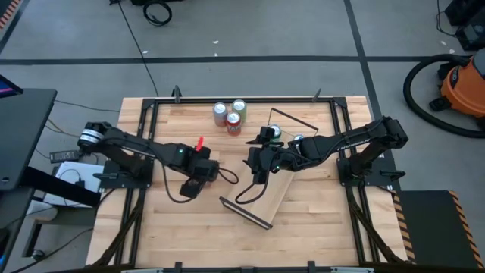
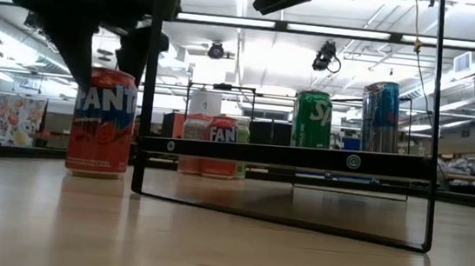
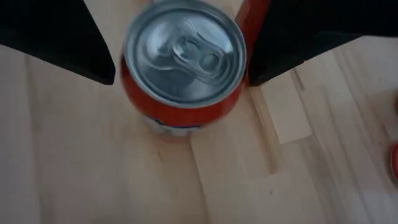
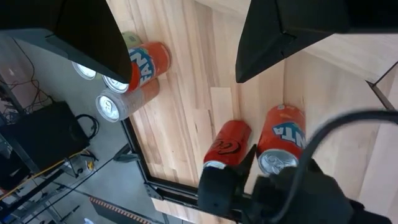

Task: Place canned beverage on shelf
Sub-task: Put the bottom orange soda can on the shelf

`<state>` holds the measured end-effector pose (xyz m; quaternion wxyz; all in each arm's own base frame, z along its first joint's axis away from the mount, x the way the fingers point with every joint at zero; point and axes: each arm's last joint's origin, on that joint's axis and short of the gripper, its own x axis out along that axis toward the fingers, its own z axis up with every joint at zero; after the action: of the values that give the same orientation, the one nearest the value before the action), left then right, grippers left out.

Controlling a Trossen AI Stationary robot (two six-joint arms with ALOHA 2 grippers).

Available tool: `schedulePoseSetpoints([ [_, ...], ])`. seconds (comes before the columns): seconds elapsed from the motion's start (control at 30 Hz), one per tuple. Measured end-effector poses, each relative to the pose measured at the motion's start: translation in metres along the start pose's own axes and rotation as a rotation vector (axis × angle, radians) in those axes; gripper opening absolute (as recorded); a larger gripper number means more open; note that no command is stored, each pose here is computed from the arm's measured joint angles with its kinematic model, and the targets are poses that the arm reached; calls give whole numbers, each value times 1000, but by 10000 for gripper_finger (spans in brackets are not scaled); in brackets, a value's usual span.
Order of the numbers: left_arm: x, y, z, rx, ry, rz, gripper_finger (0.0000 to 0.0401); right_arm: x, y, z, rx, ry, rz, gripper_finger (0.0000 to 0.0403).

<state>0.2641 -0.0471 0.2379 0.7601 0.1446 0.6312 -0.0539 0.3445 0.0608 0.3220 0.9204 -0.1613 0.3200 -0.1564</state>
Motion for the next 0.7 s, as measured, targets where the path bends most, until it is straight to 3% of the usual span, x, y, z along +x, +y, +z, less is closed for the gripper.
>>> schedulePoseSetpoints([
  [0.27,20,3,5,4,75,-17,376,-1,1,-4,-12,32,4,297],
  [0.57,19,4,6,2,62,-16,303,-17,0,-11,-22,99,-21,296],
  [0.7,19,4,6,-20,64,-15,300,-28,-1,-16,-9,127,-51,286],
])
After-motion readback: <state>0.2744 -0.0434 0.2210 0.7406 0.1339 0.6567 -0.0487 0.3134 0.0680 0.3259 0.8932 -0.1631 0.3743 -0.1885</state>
